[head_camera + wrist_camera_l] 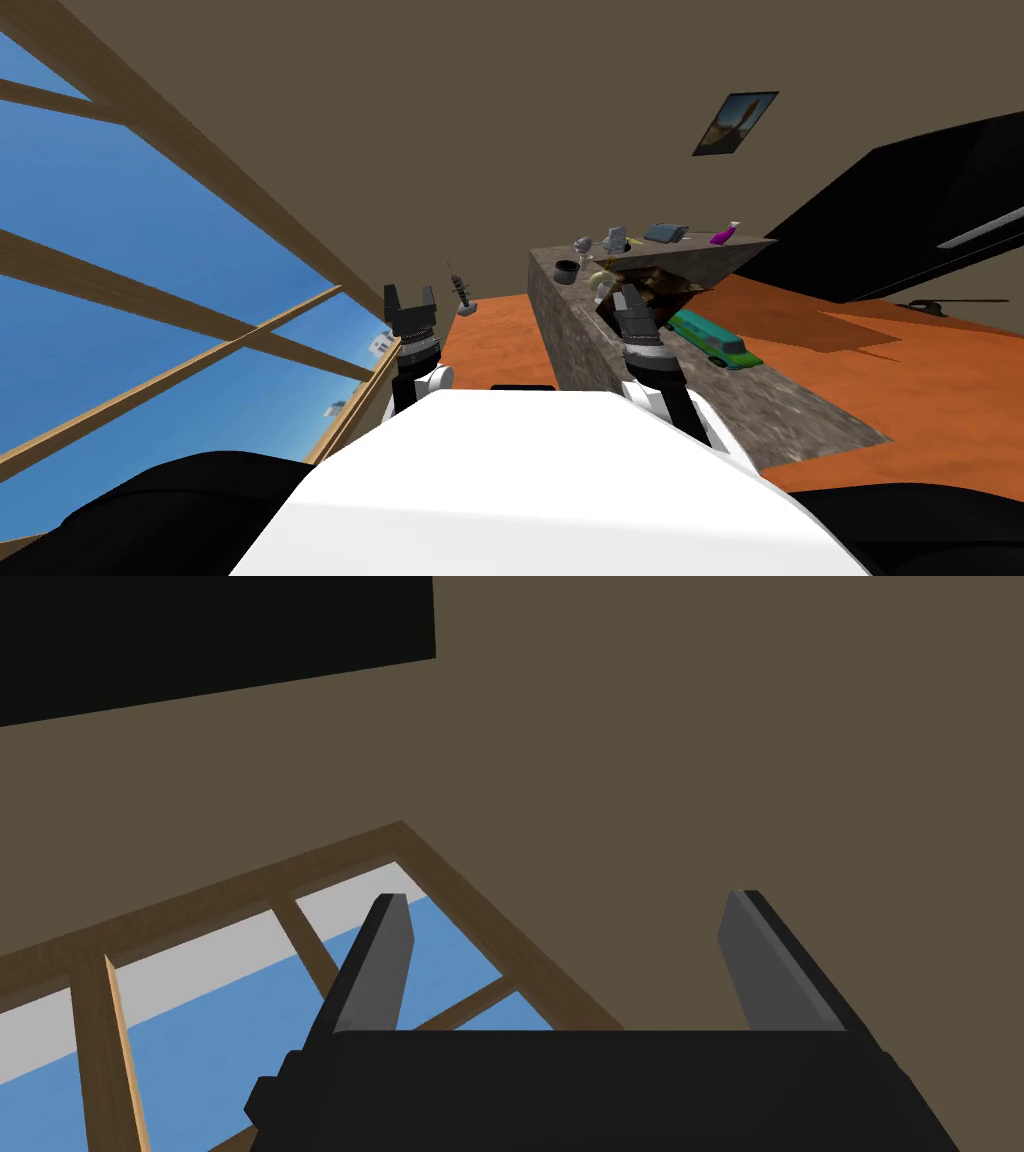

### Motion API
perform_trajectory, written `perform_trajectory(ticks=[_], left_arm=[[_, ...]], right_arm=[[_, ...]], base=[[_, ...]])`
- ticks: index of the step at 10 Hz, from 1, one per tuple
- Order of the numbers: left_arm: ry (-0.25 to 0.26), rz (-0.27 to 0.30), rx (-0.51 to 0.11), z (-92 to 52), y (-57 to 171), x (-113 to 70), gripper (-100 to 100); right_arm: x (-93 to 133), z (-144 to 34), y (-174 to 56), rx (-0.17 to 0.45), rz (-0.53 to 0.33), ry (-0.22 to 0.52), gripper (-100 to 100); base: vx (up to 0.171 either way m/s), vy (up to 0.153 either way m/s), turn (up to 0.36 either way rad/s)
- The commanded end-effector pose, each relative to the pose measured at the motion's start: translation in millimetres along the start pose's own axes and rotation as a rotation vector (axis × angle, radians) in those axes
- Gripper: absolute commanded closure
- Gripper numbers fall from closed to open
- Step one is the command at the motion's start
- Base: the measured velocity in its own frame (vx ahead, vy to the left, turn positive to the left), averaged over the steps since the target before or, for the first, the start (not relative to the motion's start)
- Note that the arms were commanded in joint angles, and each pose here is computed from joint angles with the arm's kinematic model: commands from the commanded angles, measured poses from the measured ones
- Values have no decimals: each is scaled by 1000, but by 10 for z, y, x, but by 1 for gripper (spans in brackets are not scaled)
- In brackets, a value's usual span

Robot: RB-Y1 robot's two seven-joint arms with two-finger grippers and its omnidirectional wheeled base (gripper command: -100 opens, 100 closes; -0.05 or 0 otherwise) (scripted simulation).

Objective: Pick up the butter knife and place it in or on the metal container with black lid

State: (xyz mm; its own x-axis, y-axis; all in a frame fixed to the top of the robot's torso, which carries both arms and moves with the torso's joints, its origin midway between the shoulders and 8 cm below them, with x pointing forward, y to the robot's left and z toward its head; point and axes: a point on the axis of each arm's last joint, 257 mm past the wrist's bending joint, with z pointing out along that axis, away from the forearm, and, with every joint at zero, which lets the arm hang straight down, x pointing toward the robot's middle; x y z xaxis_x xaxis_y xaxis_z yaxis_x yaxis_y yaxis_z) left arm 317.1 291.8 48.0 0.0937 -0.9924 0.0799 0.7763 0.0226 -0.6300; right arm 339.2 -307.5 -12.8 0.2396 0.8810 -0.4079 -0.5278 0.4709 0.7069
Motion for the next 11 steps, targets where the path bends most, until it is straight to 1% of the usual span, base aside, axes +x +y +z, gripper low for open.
perform_trajectory(ticks=[1,2,4,5,7,8,11], left_arm=[[0,0,0,0,0,0,0],[0,0,0,0,0,0,0],[0,0,0,0,0,0,0],[0,0,0,0,0,0,0],[0,0,0,0,0,0,0],[0,0,0,0,0,0,0],[0,0,0,0,0,0,0]], right_arm=[[-14,-119,-207,47,-56,50,-100],[-11,-117,-206,46,-58,54,-100],[-64,-282,-476,107,-136,119,-100],[-61,-280,-474,105,-138,123,-100],[-157,-467,-746,169,-219,188,-100],[-153,-462,-744,166,-222,195,-100],[-355,-761,-1124,261,-341,292,-100]], base=[[-51,-5,164],[-39,-6,38],[-41,3,142],[-38,-1,61],[-39,4,130],[-35,-4,83],[-42,9,178]])
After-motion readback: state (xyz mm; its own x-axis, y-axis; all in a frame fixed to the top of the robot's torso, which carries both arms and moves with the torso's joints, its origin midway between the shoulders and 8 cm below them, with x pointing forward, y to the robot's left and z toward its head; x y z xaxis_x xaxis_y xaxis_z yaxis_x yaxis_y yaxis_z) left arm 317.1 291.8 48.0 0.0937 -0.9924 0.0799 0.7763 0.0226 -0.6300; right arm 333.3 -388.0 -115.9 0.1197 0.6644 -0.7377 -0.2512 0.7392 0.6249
